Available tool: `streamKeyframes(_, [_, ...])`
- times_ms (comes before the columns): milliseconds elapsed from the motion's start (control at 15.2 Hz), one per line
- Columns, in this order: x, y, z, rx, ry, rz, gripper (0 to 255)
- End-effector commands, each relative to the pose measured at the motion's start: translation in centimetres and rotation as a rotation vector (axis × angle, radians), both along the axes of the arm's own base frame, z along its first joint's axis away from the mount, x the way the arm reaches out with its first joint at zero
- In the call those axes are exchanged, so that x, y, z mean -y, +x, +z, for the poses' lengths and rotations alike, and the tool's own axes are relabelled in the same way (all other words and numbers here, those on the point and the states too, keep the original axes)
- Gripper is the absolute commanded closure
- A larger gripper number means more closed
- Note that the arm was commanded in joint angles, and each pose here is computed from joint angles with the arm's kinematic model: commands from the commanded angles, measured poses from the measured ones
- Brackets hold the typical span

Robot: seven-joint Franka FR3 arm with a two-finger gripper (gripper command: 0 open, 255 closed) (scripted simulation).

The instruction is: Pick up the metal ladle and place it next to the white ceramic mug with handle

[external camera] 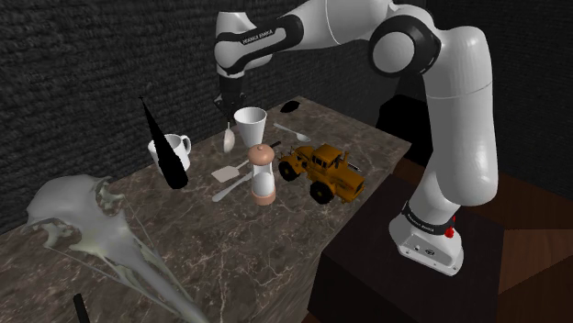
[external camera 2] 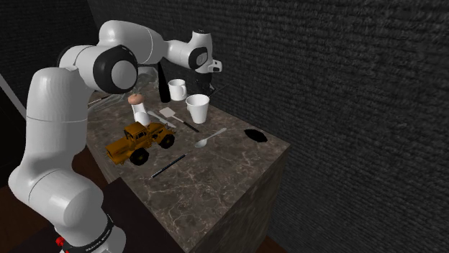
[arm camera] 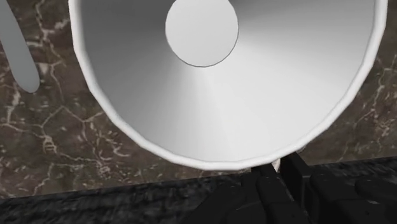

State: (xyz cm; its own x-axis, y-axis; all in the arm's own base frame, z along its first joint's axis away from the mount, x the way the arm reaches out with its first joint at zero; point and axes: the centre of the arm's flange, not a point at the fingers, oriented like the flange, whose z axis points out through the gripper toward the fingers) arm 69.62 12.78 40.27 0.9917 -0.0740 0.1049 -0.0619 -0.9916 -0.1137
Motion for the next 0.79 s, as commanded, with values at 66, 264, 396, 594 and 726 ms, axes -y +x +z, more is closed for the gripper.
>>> streamKeyframes(66, [-0.1,-0.1,-2.9,-0.019,-0.004,0.002,255])
streamKeyframes(264, [-0.1,-0.1,-4.5,-0.019,-0.004,0.002,255])
streamKeyframes(396, [-0.1,-0.1,-5.4,-0.019,-0.004,0.002,255])
streamKeyframes(594, [-0.1,-0.1,-5.4,-0.019,-0.004,0.002,255])
streamKeyframes(726, [-0.1,-0.1,-5.4,-0.019,-0.004,0.002,255])
